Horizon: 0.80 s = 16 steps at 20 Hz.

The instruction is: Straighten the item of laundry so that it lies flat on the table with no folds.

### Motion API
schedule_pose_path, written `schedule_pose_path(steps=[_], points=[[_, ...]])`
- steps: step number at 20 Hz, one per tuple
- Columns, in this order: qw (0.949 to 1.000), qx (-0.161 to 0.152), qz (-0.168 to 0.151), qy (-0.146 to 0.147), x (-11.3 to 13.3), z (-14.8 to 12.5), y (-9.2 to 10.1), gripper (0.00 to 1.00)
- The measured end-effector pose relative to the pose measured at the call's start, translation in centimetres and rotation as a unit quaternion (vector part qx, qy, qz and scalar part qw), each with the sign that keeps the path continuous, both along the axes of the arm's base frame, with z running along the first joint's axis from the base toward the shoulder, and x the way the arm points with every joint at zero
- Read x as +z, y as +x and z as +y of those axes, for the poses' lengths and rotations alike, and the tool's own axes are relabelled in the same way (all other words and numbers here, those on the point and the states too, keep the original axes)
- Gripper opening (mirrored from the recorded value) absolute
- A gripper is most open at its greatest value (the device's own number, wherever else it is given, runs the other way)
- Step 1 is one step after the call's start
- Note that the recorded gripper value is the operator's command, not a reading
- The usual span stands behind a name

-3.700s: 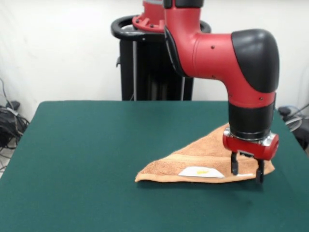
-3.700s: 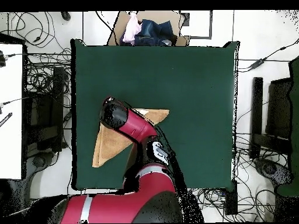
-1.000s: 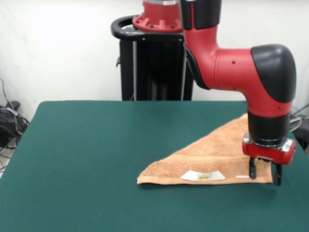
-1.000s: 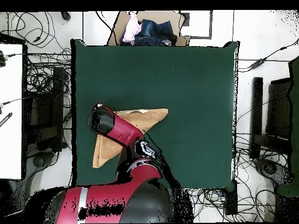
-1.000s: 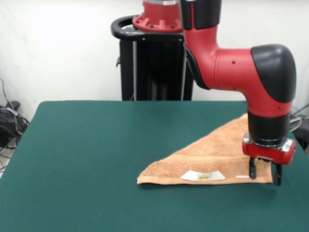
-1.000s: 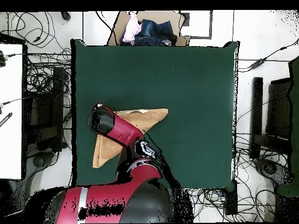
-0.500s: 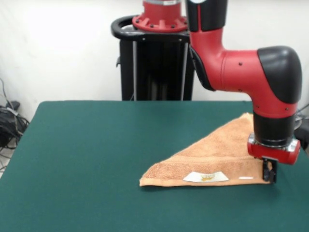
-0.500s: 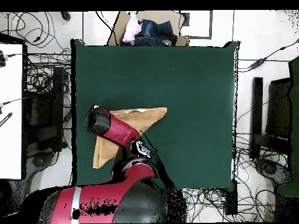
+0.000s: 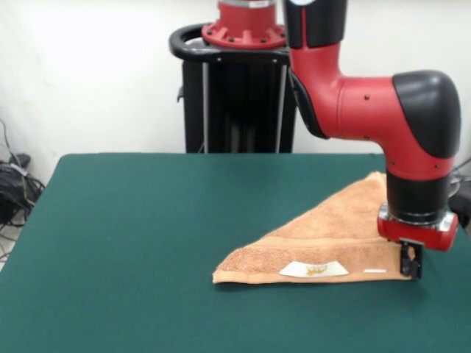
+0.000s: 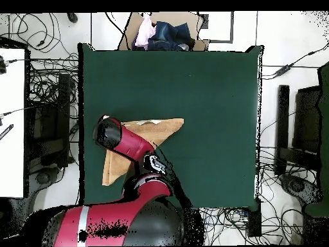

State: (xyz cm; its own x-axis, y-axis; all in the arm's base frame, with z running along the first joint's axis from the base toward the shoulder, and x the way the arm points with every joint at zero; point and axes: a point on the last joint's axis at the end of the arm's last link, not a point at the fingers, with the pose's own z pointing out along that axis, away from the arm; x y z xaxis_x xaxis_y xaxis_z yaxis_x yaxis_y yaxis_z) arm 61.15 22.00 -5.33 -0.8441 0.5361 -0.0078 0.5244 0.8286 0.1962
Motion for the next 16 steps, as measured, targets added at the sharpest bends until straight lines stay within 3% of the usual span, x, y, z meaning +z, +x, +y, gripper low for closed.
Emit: schedule_pose_path(steps=[7, 8, 16], points=[[0.9998, 0.014, 0.015, -0.006, 0.4, 0.1, -0.5, 0.0], [0.9993, 0.026, 0.026, -0.009, 1.1, 0.5, -0.7, 1.0], [0.9992, 0.033, 0.02, -0.006, 2.5, 1.2, 0.2, 1.0]])
